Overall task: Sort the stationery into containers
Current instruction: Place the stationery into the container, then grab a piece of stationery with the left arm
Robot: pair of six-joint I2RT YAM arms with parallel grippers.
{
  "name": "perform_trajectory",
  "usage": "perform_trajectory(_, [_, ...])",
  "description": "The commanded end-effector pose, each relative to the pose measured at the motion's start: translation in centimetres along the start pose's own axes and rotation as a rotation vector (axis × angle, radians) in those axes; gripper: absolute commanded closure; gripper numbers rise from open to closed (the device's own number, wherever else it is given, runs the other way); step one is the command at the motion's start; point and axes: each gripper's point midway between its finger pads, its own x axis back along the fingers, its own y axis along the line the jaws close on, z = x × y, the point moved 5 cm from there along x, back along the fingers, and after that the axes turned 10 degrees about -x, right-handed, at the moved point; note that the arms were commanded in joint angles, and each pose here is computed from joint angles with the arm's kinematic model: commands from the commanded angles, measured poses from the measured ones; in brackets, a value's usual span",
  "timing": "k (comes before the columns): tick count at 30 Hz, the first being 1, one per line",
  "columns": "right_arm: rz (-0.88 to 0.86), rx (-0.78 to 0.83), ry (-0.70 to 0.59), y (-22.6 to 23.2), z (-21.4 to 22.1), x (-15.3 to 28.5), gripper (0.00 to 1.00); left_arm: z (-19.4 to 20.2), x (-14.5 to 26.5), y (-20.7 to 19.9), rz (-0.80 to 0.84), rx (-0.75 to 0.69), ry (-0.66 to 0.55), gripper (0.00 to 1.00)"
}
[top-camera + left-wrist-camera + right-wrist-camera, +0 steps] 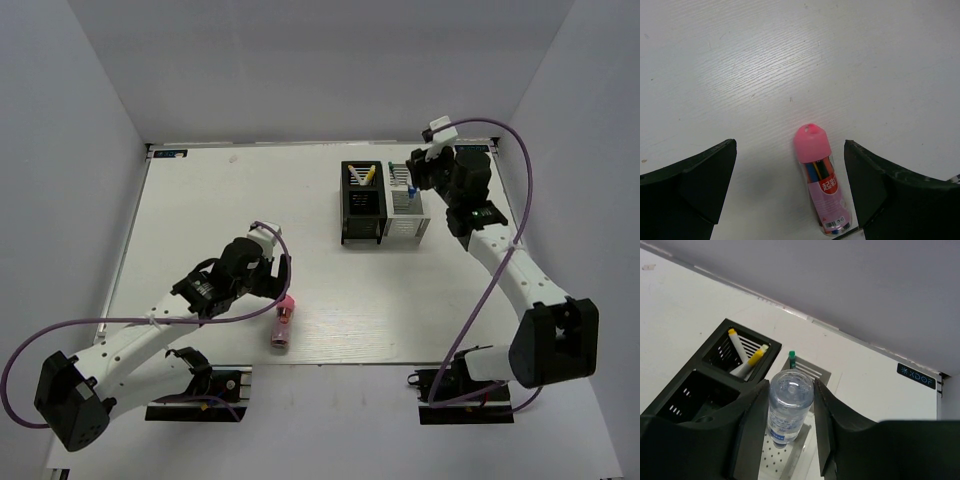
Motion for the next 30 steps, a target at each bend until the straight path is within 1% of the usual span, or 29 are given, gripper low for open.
perform_trajectory(1, [-0.03, -0.027, -0.084, -1.1, -2.4, -1.7, 1.0, -0.4, 0.1, -0.4, 0.033, 0.001, -0.009, 0.01])
perform_trajectory(4, [-0.045, -0.042, -0.037, -2.0, -0.8, -2.8, 0.99, 0.1, -0.3, -0.5, 0.039, -0.003, 0.025, 0.01])
perform_trajectory(6, [-0.076, -0.069, 0.011, -2.2, 0.6, -3.4, 0.88, 0.7, -0.9, -0.6, 0.036, -0.008, 0.061, 0.01])
perform_trajectory(7, [-0.084, -0.081, 0.03, -2.3, 1.0, -3.3, 0.8, 0.6, -1.0, -0.6, 0.034, 0.004, 0.073, 0.01])
perform_trajectory(9, [-0.114, -0.099, 0.048, -2.3, 1.7, -3.1, 0.72, 1.5, -1.6, -0.6, 0.008, 0.006, 0.139, 0.01])
perform_trajectory(10, [-0.113, -0.106, 0.059, -2.6, 2.1, -3.0, 0.67, 1.4, -1.8, -0.6, -0.004, 0.012, 0.152, 0.01])
perform_trajectory(11, [-0.116, -0.105, 0.054, -2.6, 1.9, -2.7, 0.55, 1.9, -2.0, -0.6, -0.008, 0.02, 0.179, 0.01])
perform_trajectory(13, [-0.133, -0.106, 0.051, -2.3, 1.7, -1.9, 0.41, 2.3, -2.7, -0.7, -0.013, 0.014, 0.215, 0.01])
perform_trajectory(14, [-0.135, -0.108, 0.045, -2.2, 1.4, -1.7, 0.32, 2.5, -3.0, -0.7, -0.015, 0.011, 0.232, 0.01])
perform_trajectory(15, [-0.138, -0.107, 0.039, -2.2, 1.2, -1.3, 0.32, 2.6, -3.1, -0.7, -0.017, 0.009, 0.248, 0.01])
perform_trajectory(16, [-0.141, -0.099, 0.014, -2.0, 0.4, -0.4, 0.28, 2.4, -3.3, -0.8, -0.019, 0.017, 0.253, 0.01])
perform_trajectory(17, [-0.155, -0.101, 0.019, -1.8, 0.4, 0.0, 0.28, 2.9, -3.7, -0.7, -0.031, 0.012, 0.277, 0.01])
perform_trajectory(18, [-0.161, -0.097, 0.023, -1.6, 0.7, 0.5, 0.26, 2.6, -3.8, -0.9, -0.021, 0.013, 0.275, 0.01])
perform_trajectory(19, [-0.182, -0.08, -0.024, -1.1, -1.0, 2.0, 0.26, 2.6, -3.8, -1.1, -0.009, 0.015, 0.277, 0.01])
perform_trajectory(20, [-0.192, -0.093, 0.001, -0.7, 0.3, 2.5, 0.26, 2.8, -3.9, -1.5, 0.023, 0.018, 0.293, 0.01])
perform_trajectory(21, [-0.199, -0.089, -0.03, -0.4, -0.5, 3.6, 0.26, 2.5, -3.8, -1.9, 0.045, 0.006, 0.286, 0.01])
perform_trajectory(22, [-0.231, -0.093, -0.034, 0.3, -0.5, 4.2, 0.26, 2.3, -3.9, -2.2, 0.066, 0.01, 0.277, 0.01])
perform_trajectory(23, [-0.239, -0.091, -0.043, 0.8, -0.3, 5.6, 0.26, 2.5, -3.9, -2.8, 0.113, 0.015, 0.293, 0.01])
perform_trajectory(24, [-0.251, -0.097, -0.041, 1.1, -0.2, 6.0, 0.28, 2.3, -3.9, -3.0, 0.126, 0.018, 0.283, 0.03])
perform_trajectory(26, [-0.29, -0.117, -0.014, 1.9, 0.3, 7.2, 0.35, 2.9, -4.3, -3.3, 0.143, 0.018, 0.314, 0.04])
perform_trajectory(27, [-0.314, -0.126, -0.004, 2.3, 0.4, 7.5, 0.44, 3.3, -4.4, -3.3, 0.138, 0.03, 0.335, 0.05])
perform_trajectory(28, [-0.342, -0.139, 0.021, 2.8, 0.8, 7.9, 0.5, 3.7, -4.5, -3.2, 0.134, 0.028, 0.359, 0.05])
perform_trajectory(29, [-0.375, -0.154, 0.041, 3.3, 1.0, 8.4, 0.65, 4.1, -4.8, -3.3, 0.129, 0.037, 0.382, 0.06])
perform_trajectory(30, [-0.389, -0.164, 0.06, 3.5, 1.3, 8.6, 0.65, 4.4, -4.9, -3.4, 0.137, 0.038, 0.396, 0.06])
